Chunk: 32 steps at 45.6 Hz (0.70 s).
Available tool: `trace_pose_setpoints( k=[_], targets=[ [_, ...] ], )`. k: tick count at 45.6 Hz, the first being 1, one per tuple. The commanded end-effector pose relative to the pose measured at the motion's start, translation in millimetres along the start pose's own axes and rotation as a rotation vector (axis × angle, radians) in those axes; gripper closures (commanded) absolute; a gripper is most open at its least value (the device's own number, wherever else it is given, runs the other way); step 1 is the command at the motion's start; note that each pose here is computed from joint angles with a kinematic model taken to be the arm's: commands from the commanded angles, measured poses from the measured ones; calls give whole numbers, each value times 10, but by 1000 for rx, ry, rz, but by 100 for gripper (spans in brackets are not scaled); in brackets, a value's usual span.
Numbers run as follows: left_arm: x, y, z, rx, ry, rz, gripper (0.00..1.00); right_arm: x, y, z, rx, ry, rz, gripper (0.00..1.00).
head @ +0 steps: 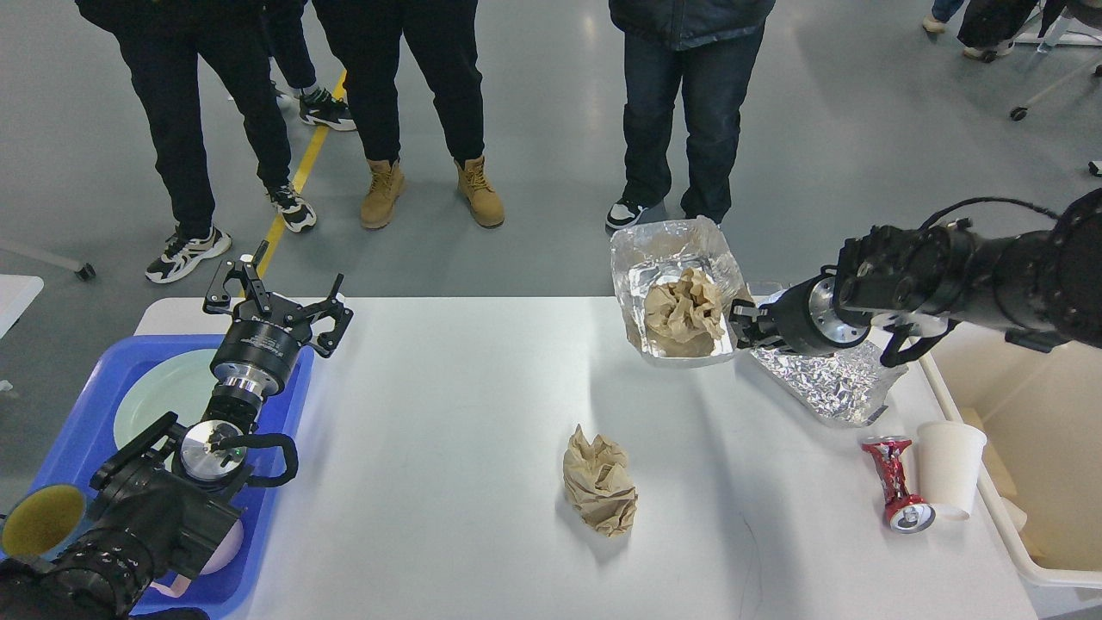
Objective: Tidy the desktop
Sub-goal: 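Lift the foil tray and tip it into the white bin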
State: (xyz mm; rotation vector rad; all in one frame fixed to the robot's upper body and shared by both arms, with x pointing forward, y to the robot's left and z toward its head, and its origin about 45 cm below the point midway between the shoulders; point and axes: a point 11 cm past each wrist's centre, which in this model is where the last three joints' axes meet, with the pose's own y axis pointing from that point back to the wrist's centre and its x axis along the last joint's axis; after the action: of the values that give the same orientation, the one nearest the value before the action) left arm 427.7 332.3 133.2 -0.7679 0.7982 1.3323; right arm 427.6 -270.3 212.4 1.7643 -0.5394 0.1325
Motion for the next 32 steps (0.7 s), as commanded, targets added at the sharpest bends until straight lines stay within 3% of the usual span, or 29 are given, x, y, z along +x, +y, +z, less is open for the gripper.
trace_pose_setpoints(
  k=[1, 18, 26, 32],
  targets=[
    [0, 0, -1, 1, 0, 0, 4, 419, 570, -105, 46, -40, -12, 100],
    [0, 0, 1, -1, 0, 0, 4, 1028, 1857, -301, 158, -65, 46, 100],
    [0, 0, -1, 1, 0, 0, 4, 1147, 1839, -85, 114, -83, 111, 100],
    [0, 0, 1, -1, 0, 0, 4, 1135, 1534, 565, 17, -168, 175, 100]
  ],
)
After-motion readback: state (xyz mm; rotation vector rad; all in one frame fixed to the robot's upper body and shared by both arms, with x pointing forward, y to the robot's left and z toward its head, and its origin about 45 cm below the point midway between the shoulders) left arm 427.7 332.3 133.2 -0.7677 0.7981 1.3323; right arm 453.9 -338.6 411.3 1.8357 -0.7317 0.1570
